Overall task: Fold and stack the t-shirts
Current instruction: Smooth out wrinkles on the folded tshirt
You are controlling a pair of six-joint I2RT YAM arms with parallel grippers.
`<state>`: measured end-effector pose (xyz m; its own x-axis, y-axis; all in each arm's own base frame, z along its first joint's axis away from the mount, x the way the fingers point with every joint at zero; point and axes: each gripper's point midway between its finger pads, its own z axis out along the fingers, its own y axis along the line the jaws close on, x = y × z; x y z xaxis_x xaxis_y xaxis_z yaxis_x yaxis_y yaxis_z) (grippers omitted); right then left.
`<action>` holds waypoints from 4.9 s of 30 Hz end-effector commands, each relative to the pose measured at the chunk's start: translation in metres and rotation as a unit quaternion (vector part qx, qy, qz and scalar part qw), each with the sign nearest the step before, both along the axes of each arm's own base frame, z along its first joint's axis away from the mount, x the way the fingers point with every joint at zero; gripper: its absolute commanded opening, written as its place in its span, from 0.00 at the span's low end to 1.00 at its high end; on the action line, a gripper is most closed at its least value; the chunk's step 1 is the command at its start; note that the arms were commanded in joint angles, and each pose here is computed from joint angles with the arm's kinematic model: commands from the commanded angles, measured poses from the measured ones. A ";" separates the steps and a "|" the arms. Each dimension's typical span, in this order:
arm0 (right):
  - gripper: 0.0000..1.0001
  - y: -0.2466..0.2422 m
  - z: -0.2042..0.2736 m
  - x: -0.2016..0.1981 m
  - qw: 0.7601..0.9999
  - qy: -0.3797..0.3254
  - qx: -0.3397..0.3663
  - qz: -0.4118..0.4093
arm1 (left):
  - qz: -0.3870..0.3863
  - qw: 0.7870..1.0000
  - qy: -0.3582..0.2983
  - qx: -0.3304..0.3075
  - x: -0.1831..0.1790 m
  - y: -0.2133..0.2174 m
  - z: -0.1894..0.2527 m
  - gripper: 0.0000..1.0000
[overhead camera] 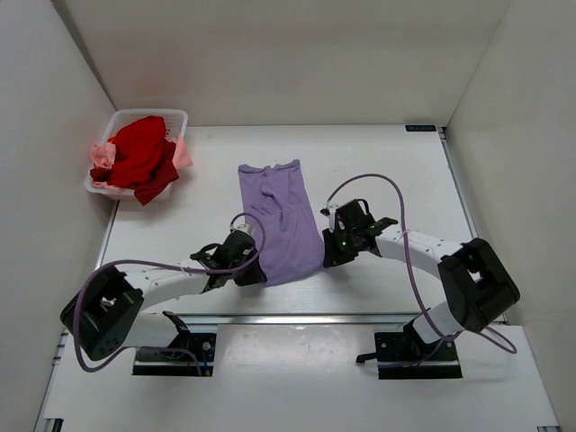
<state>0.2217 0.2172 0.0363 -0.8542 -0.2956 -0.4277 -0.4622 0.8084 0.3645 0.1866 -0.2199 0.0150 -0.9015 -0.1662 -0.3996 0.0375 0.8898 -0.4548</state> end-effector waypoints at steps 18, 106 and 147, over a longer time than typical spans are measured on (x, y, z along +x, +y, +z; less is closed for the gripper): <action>0.00 0.014 0.042 -0.075 0.993 0.080 0.060 0.057 | -0.013 0.999 0.042 -0.004 -0.053 0.037 0.028 0.00; 0.00 0.043 0.114 0.283 0.981 -0.113 0.144 -0.060 | 0.167 0.968 -0.176 -0.063 0.332 0.068 0.121 0.00; 0.62 0.028 0.086 0.253 0.987 -0.098 0.063 -0.114 | 0.073 0.984 -0.153 -0.058 0.147 0.080 0.131 0.99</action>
